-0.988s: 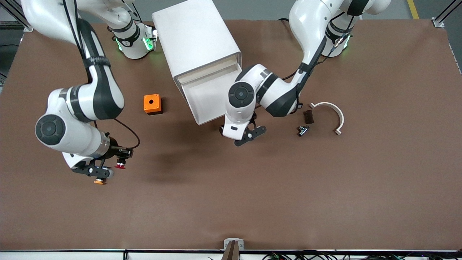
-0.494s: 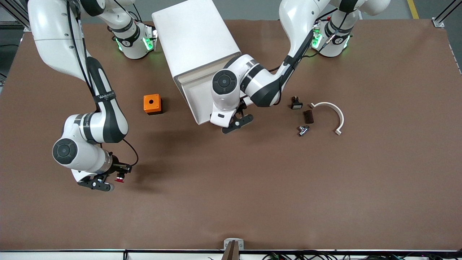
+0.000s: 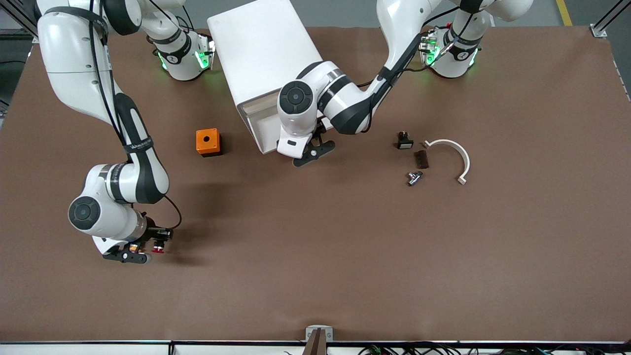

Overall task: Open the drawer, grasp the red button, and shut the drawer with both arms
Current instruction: 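Lower the red button beside the yellow button and open the right gripper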

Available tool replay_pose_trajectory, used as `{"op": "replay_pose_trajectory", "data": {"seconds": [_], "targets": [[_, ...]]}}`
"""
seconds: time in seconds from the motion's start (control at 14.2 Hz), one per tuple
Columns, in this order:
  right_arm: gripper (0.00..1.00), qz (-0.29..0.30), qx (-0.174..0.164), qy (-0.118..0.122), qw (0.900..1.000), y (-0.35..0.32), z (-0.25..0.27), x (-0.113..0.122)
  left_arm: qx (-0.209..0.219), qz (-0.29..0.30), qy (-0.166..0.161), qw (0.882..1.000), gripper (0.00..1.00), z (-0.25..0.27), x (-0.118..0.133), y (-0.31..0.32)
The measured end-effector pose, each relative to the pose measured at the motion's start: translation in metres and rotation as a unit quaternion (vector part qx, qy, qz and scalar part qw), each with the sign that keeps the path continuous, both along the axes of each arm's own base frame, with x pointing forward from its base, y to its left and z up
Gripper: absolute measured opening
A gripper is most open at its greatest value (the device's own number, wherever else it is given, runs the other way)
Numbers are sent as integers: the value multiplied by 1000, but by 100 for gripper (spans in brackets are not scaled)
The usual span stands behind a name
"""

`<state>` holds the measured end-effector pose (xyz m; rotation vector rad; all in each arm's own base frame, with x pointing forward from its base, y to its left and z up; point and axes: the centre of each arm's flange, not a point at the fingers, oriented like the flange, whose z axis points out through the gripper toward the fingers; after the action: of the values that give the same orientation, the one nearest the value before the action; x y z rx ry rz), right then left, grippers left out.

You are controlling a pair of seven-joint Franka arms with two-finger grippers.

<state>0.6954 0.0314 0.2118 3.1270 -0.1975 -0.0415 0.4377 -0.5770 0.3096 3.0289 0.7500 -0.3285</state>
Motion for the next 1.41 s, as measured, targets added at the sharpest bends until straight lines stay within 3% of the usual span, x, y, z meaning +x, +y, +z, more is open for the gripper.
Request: {"op": "replay_pose_trajectory", "data": {"seconds": [0.49,0.99,1.06,1.41], "targets": [[41,7,3,20,1000,11,-27,-6,-24,21,72,997,100,-16,-30,-11],[41,7,9,21,1000,19,-29,-6,-57,62,142,986,100,-24,-42,-15],[46,7,9,21,1000,19,-29,-6,-60,67,150,985,100,-26,-44,-15],[94,12,9,1,1000,20,-13,5,-64,79,160,982,100,-29,-41,-11]]}}
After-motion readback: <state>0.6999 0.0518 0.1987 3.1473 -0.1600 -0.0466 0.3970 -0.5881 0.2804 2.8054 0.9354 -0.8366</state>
